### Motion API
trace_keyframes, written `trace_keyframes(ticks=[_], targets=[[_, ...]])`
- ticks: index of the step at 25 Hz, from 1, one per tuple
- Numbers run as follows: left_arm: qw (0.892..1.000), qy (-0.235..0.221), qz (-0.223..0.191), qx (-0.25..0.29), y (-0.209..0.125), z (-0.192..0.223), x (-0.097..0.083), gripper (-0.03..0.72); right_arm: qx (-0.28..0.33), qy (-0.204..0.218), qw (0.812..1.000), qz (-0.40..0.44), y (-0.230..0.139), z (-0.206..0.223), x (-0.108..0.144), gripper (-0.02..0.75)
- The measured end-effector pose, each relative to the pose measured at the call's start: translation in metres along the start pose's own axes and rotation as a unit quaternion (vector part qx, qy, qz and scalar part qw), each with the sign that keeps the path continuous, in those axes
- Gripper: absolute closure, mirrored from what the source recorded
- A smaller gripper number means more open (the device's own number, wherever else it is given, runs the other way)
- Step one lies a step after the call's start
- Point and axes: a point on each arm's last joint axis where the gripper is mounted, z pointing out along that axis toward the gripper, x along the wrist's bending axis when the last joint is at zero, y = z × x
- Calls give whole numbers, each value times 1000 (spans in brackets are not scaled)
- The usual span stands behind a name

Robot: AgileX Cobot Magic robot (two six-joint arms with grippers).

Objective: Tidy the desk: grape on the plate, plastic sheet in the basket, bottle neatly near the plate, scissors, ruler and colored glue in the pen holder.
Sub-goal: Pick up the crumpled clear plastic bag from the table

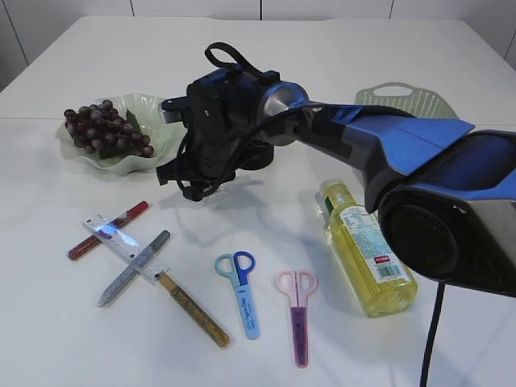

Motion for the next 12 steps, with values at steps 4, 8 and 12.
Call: trace_keyframes(ticks=[4,8,12], targets=[[1000,0,0,0,0,0,0,382,-1,0,1000,0,0,0,0,644],[1000,0,0,0,0,0,0,382,3,-1,1000,0,0,-1,0,722],[1000,0,0,0,0,0,0,382,15,-5,1000,2,2,-8,-1,722]])
